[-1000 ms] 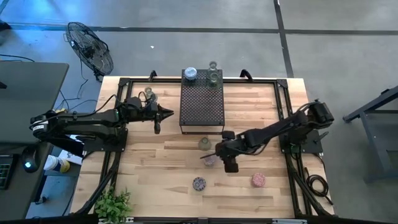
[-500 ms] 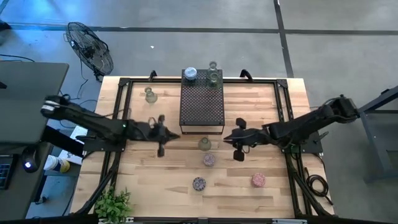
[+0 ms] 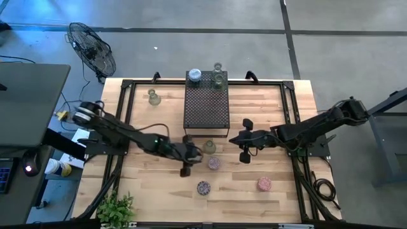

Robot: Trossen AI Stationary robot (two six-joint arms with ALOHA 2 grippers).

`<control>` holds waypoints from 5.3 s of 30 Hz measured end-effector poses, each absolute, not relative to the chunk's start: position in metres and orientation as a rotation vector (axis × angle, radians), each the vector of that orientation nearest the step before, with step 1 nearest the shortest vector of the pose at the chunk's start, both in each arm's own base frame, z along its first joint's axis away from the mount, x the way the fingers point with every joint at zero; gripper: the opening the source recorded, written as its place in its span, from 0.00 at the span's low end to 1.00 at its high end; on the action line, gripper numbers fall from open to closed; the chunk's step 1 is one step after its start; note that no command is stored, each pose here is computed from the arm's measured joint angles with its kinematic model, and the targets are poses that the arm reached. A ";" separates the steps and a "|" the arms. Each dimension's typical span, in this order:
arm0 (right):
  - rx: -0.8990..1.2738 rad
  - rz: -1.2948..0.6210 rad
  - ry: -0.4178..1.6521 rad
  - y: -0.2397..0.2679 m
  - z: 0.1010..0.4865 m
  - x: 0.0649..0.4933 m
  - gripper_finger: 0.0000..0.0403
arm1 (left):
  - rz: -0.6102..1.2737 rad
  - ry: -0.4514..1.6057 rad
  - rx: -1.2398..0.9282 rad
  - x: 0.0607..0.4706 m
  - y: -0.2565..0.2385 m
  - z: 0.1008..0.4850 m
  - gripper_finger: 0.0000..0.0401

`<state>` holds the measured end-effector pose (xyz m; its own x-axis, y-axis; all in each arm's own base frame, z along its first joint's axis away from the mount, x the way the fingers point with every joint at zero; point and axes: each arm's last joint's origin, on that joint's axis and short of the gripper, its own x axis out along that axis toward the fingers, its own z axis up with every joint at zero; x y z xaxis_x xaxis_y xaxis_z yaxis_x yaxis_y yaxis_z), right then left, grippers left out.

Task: Pick & Place candle stick holders
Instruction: Put the red scented candle on the shelf aligned with the other blue scented candle

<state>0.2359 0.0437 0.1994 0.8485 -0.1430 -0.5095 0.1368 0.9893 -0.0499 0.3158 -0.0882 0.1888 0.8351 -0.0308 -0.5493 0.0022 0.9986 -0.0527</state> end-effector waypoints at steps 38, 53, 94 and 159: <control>-0.068 -0.091 0.493 0.045 0.204 0.239 0.00 | 0.180 0.478 -0.138 0.379 -0.124 0.156 0.80; -0.058 -0.071 0.492 0.046 0.204 0.239 0.00 | 0.137 0.550 -0.150 0.384 -0.130 0.164 0.80; -0.047 -0.074 0.479 0.046 0.205 0.240 0.00 | 0.271 0.590 -0.151 0.390 -0.127 0.124 0.89; -0.056 -0.046 0.478 0.047 0.205 0.240 0.00 | 0.775 0.523 -0.305 0.311 0.137 0.269 0.72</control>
